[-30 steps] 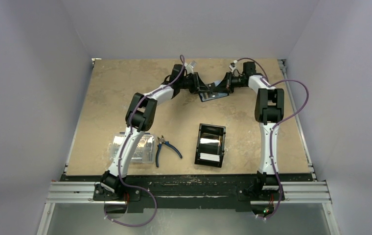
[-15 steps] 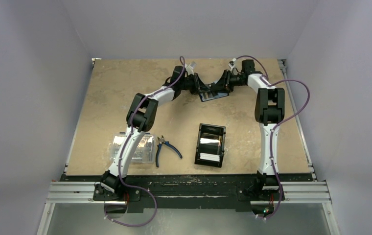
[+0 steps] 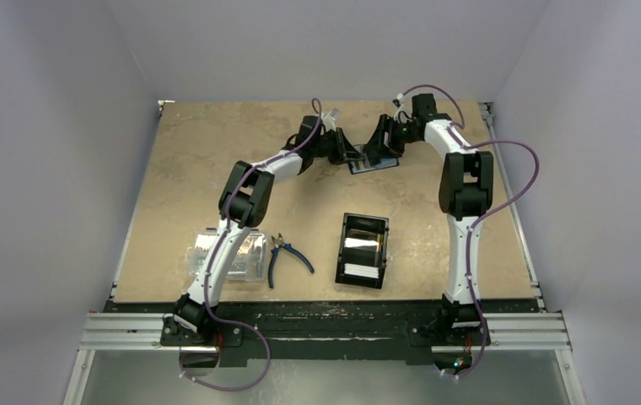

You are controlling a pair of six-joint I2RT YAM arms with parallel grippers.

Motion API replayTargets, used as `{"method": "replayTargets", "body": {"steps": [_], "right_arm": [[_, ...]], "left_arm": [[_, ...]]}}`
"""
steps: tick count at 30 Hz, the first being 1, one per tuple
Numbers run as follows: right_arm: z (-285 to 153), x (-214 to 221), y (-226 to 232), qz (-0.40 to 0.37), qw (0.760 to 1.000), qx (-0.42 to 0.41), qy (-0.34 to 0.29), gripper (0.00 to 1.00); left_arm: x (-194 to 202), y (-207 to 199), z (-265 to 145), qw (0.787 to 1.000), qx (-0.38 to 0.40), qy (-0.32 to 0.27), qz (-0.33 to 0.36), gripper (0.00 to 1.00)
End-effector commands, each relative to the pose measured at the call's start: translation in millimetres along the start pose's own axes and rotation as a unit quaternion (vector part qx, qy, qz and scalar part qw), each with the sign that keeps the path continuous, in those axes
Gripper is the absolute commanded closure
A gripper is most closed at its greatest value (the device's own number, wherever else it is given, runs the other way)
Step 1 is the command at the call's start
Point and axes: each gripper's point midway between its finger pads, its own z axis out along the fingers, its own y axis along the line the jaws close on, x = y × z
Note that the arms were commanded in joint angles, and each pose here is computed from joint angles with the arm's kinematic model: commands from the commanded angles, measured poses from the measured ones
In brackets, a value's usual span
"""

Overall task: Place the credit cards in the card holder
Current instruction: Insert the credit card into the card holder.

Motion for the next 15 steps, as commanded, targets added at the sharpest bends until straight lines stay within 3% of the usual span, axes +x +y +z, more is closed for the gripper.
{"method": "replayTargets", "body": {"steps": [1,11,15], "right_arm": [[-19,-11,-21,-0.029,0.997,0.071,-0.017,0.37],[-14,-9,-22,-0.063,0.995,0.072,-0.016,0.34],[-11,-6,-31,-0.078,0.993,0.088,-0.01,0.3]], "left_arm": [[51,71,-3,0.993,-0.1,0.053,-0.039,0.93],[-14,-35,-30,0.999,-0.005,0.027,0.034,0.63],[-39,-42,-54,0.999,-0.037,-0.001,0.029,0.6]]}}
